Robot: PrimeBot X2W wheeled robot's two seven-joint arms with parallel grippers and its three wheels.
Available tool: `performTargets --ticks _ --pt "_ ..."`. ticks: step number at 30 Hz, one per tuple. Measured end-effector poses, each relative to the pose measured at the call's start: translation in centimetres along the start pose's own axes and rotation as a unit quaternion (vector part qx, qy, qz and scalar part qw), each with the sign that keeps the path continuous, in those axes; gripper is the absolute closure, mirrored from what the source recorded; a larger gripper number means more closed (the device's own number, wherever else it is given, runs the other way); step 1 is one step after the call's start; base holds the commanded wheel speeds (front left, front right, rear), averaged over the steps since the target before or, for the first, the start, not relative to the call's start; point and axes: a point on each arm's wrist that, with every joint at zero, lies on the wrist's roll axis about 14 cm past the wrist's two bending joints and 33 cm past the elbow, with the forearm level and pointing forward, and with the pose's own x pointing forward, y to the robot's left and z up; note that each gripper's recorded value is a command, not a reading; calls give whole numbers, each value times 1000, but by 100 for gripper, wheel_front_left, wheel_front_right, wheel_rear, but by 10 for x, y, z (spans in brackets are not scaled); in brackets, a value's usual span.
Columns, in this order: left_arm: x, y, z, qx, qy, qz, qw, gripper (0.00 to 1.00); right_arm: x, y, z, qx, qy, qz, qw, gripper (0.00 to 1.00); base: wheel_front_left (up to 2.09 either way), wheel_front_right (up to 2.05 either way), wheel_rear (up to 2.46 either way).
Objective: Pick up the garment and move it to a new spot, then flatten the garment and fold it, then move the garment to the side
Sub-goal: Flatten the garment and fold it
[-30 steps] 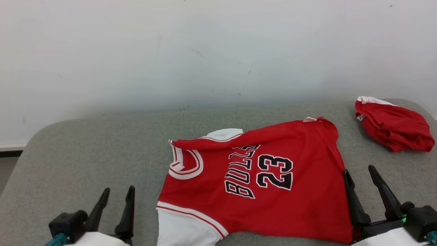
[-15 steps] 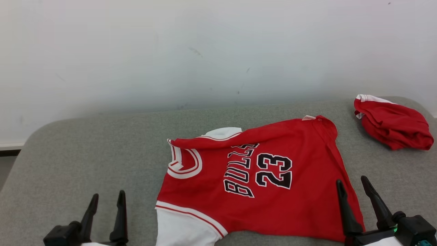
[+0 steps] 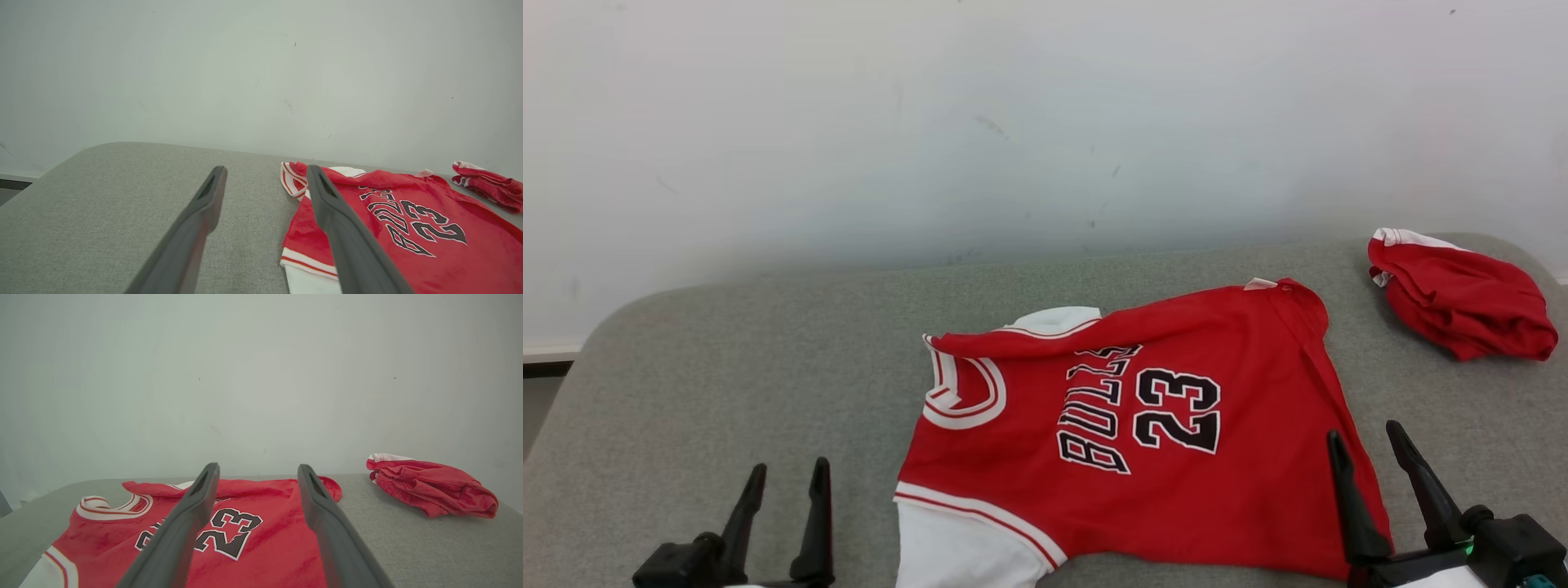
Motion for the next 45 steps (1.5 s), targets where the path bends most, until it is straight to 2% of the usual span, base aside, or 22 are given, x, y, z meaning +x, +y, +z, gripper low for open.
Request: performTargets --ticks 9,14,18,22,28,31,35,39,45 --pt "-1 -3 -6 1 7 -6 1000 0 -4 -18 -3 -18 13 -17 1000 0 0 0 0" --pt "-4 -4 -14 9 21 -15 1000 0 -19 -57 -21 -38 79 -61 994 0 0 0 0" --pt "-11 -18 -39 1 87 -43 995 0 -30 -74 -38 -38 132 -84 987 0 0 0 0" --pt "-23 -26 -63 -6 163 -64 984 0 -41 -76 -65 -20 197 -95 976 0 0 0 0" --pt "-43 -36 -94 -19 271 -92 958 0 -53 -76 -99 11 268 -108 957 0 0 0 0" --pt "-46 -42 -102 -24 295 -105 949 0 -58 -77 -116 23 305 -114 945 0 0 0 0" --pt "-47 -46 -111 -27 320 -116 940 0 -53 -74 -128 33 326 -113 938 0 0 0 0" --pt "-51 -48 -122 -30 345 -122 930 0 -61 -72 -146 58 362 -122 922 0 0 0 0" --pt "-53 -47 -134 -31 371 -123 920 0 -55 -68 -152 73 369 -119 919 0 0 0 0"
